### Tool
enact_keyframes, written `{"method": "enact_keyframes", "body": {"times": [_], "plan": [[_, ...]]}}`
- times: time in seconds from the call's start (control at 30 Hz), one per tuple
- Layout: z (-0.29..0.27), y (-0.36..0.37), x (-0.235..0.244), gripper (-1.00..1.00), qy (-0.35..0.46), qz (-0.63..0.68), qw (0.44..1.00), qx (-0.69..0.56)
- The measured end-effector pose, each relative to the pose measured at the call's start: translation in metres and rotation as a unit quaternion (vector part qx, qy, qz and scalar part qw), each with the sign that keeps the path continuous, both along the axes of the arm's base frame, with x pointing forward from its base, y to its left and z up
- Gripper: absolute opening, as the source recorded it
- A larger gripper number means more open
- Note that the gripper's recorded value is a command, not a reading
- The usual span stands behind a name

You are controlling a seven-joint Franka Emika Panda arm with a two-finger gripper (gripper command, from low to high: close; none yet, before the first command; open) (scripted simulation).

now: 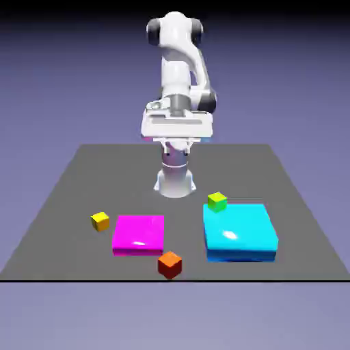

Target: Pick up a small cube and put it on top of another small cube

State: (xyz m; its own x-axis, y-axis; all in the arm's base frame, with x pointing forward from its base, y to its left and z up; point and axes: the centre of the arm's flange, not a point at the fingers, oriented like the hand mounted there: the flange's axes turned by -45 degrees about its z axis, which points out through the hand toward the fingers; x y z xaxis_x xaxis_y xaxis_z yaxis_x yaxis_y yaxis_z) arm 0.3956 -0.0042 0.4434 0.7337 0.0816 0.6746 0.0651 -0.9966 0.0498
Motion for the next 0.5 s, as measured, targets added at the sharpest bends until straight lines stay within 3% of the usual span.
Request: {"method": "enact_keyframes", "body": {"times": [0.27,0.5], "plan": [[-0.109,-0.063,0.02,0.0,0.183,0.076,0.977,-0.073],[-0.199,-0.126,0.002,0.0,0.346,0.149,0.917,-0.135]]}}
